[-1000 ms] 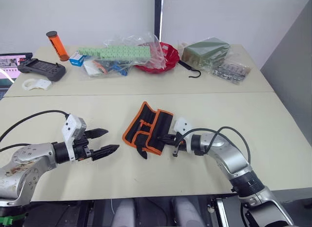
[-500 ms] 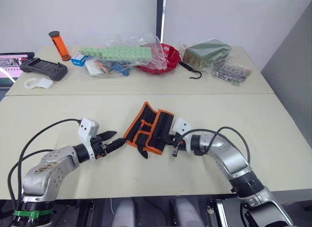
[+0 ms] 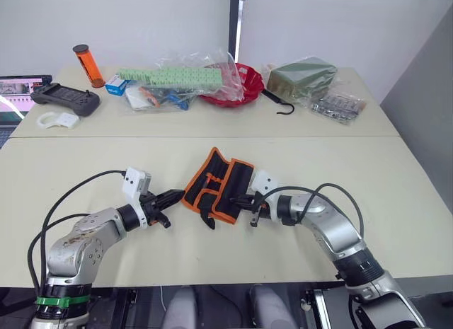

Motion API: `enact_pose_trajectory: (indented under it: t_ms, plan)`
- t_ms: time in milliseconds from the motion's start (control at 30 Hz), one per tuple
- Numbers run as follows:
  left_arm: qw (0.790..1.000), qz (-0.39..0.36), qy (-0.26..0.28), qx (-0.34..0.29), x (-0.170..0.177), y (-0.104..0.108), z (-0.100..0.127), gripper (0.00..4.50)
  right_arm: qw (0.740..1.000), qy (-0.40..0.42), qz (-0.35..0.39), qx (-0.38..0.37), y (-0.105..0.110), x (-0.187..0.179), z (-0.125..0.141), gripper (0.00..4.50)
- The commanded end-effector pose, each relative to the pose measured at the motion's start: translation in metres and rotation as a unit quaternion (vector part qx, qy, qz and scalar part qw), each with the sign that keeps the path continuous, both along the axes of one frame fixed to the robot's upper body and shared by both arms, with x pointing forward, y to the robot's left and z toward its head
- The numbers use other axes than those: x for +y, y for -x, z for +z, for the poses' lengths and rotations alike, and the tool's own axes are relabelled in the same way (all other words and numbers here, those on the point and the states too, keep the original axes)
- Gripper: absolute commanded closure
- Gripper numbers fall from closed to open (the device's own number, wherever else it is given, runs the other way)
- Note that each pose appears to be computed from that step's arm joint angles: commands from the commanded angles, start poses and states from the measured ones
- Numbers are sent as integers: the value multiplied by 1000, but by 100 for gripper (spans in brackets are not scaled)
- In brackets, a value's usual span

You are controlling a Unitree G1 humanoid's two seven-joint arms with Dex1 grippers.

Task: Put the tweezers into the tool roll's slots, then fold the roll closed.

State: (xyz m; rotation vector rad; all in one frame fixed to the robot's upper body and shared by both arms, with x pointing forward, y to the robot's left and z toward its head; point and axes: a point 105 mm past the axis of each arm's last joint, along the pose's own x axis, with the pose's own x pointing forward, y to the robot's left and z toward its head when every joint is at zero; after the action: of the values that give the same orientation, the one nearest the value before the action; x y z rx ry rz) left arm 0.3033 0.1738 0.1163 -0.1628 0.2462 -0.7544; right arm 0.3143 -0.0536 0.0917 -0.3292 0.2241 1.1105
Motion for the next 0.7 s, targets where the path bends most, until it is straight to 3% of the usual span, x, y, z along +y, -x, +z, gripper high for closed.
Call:
enact_pose_trajectory:
  t_ms: [33, 400, 700]
  plan:
    - [999, 8, -1, -40, 11, -9, 24, 447, 1000, 7, -19, 11, -2, -1, -4, 450]
    - [998, -9, -41, -57, 12, -16, 30, 447, 1000, -5, -24, 9, -1, 5, 5, 450]
    - [993, -89, -25, -76, -23, -9, 45, 447, 999, 2, -34, 21, 3, -2, -1, 450]
